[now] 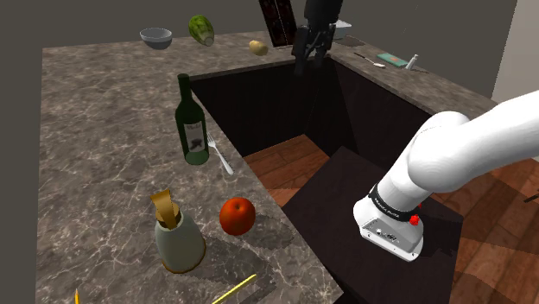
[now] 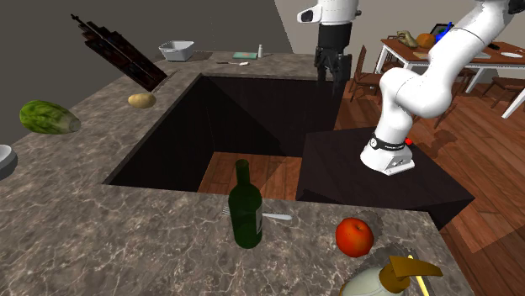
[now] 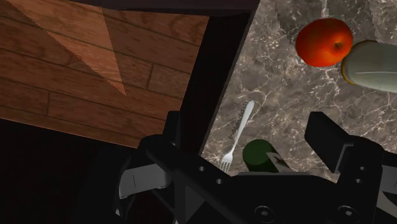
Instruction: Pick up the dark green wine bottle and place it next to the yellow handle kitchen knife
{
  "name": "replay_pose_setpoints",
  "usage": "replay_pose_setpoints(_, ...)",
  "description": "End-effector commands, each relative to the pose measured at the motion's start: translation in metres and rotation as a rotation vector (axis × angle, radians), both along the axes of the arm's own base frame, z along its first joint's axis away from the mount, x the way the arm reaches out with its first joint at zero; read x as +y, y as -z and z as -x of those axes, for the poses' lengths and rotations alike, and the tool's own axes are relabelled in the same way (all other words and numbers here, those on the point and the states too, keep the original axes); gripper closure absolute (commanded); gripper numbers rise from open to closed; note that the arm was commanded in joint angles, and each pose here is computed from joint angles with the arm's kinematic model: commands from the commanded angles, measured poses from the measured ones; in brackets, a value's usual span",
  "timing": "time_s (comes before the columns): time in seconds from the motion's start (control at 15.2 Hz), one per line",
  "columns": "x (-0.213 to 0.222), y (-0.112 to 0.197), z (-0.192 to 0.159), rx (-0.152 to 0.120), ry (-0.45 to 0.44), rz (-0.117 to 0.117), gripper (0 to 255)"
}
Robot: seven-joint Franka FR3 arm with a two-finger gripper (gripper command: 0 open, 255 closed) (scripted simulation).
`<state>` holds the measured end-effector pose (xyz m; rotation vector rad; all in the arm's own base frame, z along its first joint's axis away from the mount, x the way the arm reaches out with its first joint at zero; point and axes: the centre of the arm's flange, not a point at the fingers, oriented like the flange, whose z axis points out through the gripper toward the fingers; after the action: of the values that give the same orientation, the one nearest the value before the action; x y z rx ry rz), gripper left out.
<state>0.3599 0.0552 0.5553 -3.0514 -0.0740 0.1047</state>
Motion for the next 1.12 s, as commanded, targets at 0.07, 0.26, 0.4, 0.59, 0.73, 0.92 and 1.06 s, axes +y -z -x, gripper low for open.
replay_pose_setpoints(0.07, 0.023, 0.005, -0.034, 0.004, -0.006, 0.005, 0)
replay_pose_setpoints(0.26, 0.046, 0.01, -0.067, 0.008, -0.012, 0.011, 0)
replay_pose_setpoints(0.4, 0.062, 0.014, -0.089, 0.011, -0.016, 0.015, 0)
replay_pose_setpoints(0.59, 0.085, 0.02, -0.122, 0.015, -0.022, 0.02, 0)
replay_pose_setpoints(0.73, 0.101, 0.024, -0.143, 0.018, -0.026, 0.024, 0)
replay_pose_setpoints(0.92, 0.125, 0.031, -0.176, 0.022, -0.032, 0.03, 0)
replay_pose_setpoints(1.06, 0.141, 0.035, -0.197, 0.025, -0.036, 0.033, 0)
